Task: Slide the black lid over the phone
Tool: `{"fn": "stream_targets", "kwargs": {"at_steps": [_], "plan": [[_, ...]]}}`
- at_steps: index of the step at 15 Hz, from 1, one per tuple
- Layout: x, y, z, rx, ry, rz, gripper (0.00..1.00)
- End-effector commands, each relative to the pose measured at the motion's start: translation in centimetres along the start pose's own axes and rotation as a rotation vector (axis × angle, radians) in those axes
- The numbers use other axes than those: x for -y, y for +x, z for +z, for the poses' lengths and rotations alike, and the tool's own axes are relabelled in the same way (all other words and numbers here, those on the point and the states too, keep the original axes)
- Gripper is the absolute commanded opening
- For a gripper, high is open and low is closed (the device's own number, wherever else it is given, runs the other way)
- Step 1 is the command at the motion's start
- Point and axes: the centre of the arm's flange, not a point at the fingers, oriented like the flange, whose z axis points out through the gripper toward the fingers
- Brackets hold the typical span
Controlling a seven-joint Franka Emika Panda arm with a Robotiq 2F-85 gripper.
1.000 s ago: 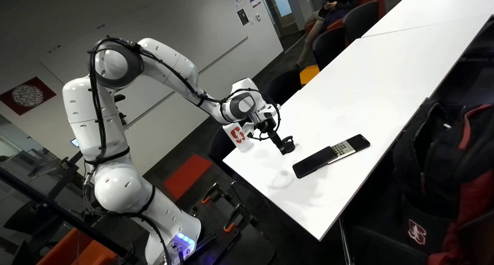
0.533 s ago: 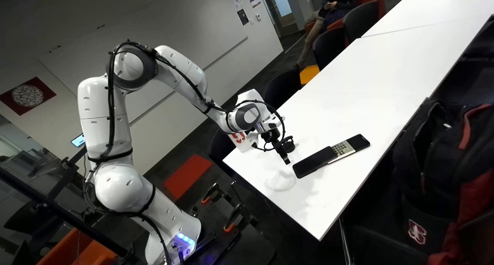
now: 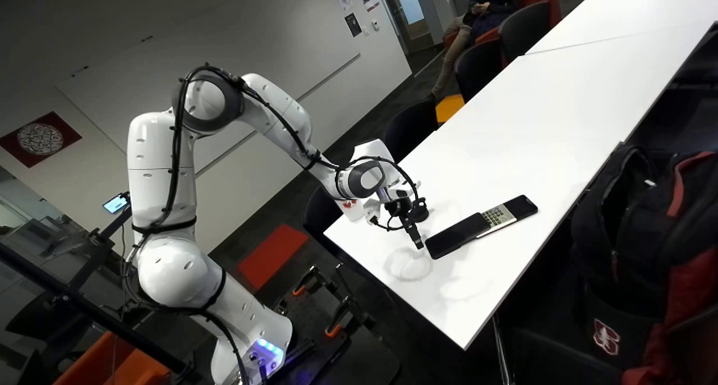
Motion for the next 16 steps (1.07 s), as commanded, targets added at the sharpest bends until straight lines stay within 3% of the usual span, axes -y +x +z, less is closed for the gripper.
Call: {"fn": "stream_targets", "kwargs": {"at_steps": [1,3,16], "plan": [[0.2,1.0,1.2,-0.005,0.014,-0.008,0.12],[0.4,1.2,1.7,-0.001,0.011,-0.007,0.0],[-0.2,2.7,2.4,0.008,0.018,0.035,0.0]]}}
